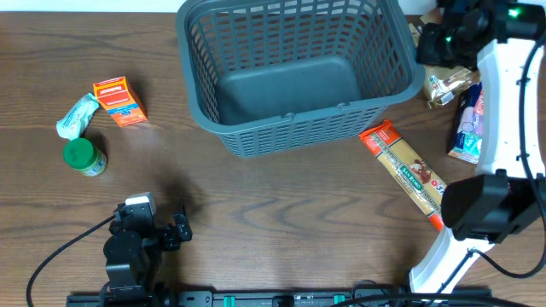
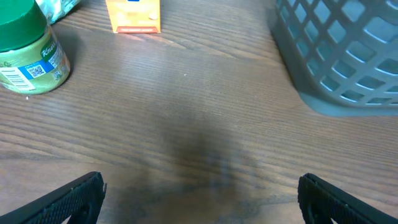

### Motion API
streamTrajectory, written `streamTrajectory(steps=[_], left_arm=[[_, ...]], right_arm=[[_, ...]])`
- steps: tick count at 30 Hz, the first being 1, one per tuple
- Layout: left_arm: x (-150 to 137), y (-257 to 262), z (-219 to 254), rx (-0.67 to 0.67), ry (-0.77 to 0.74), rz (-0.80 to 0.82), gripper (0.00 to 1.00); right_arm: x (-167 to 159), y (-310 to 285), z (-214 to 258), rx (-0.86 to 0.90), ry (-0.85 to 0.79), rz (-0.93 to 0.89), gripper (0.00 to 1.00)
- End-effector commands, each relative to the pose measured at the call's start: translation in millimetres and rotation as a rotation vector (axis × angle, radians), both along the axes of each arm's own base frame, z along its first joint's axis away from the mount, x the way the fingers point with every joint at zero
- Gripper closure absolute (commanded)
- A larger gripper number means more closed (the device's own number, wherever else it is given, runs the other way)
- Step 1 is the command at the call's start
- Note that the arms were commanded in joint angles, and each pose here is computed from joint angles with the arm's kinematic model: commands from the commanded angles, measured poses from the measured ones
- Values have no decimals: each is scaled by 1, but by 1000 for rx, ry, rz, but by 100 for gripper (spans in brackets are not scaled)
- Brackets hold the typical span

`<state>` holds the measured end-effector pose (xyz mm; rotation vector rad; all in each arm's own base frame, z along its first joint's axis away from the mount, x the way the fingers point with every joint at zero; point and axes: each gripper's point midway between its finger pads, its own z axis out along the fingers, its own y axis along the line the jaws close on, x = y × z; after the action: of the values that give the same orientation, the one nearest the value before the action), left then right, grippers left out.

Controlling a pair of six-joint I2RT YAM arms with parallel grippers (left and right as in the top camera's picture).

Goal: Pack container
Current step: 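Grasp the brown Nescafé Gold pouch with the right gripper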

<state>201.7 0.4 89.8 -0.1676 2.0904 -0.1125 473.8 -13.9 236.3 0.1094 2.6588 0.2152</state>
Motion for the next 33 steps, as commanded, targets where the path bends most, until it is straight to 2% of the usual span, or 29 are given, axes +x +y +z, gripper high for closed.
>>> streamTrajectory(steps=[1, 7, 12, 18, 21, 22, 23, 24, 26, 27, 33], left_arm=[[0, 0, -2, 8, -1, -6, 2], [0, 0, -2, 8, -1, -6, 2], [0, 0, -2, 8, -1, -6, 1], [0, 0, -2, 8, -1, -6, 1], [0, 0, -2, 8, -1, -6, 2], [0, 0, -2, 8, -1, -6, 2], [0, 0, -2, 8, -1, -6, 2], [0, 0, -2, 8, -1, -6, 1], [0, 0, -2, 8, -1, -6, 1], [0, 0, -2, 8, -1, -6, 2], [0, 0, -2, 8, -1, -6, 2]], right_arm=[[-2, 34, 12, 39, -30, 104, 99], [-5, 62, 11, 31, -26, 159, 99], [-3, 46, 8, -62, -14, 72, 99], [12, -23, 19, -281, -76, -72, 99], [28, -60, 31, -306, -160, -118, 99], [32, -74, 35, -306, -186, -149, 93], [37, -89, 39, -291, -217, -183, 78], [41, -102, 40, -263, -242, -200, 61], [47, -121, 39, -185, -279, -205, 19], [49, -127, 36, -143, -287, -200, 3], [51, -168, -16, 9, -227, -220, 1]])
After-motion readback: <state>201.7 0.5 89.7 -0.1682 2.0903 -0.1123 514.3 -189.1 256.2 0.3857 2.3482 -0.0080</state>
